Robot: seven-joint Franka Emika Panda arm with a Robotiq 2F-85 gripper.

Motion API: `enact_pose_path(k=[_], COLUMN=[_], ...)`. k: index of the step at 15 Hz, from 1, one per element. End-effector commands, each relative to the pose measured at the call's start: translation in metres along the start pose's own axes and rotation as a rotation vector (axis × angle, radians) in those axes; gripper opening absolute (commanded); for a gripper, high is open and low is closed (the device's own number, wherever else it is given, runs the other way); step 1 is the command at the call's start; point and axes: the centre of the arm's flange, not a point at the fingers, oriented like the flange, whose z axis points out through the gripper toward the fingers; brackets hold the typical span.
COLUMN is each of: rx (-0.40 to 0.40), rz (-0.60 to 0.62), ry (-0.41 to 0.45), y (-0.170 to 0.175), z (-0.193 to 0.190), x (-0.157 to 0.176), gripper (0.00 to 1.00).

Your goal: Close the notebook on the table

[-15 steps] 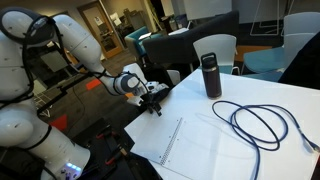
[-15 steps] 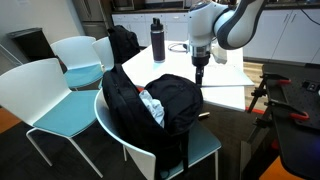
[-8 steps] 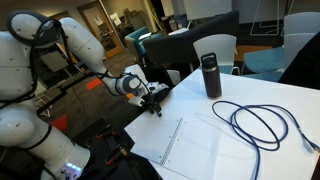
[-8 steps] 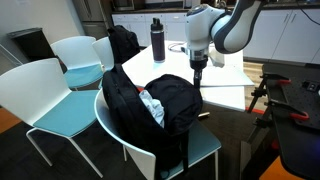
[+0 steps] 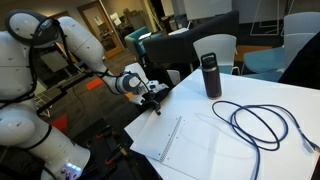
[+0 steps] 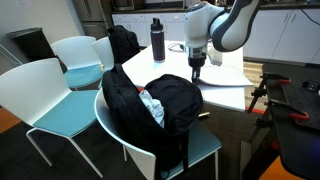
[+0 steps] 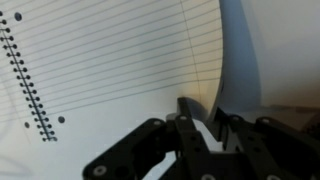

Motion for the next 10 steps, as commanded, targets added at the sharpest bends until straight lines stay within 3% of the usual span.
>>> enact_pose_path(k=[1,5,10], rx=[0.012,0.053,0.161], rz=[0.013,0.034,-0.030], ry=[0.025,0.027,-0.008], y=[0.001,0.011,0.054], z=[-0.003,-0.015,-0.033], x=[-0.001,-0.010,-0.017], gripper=[0.00,0.01,0.01])
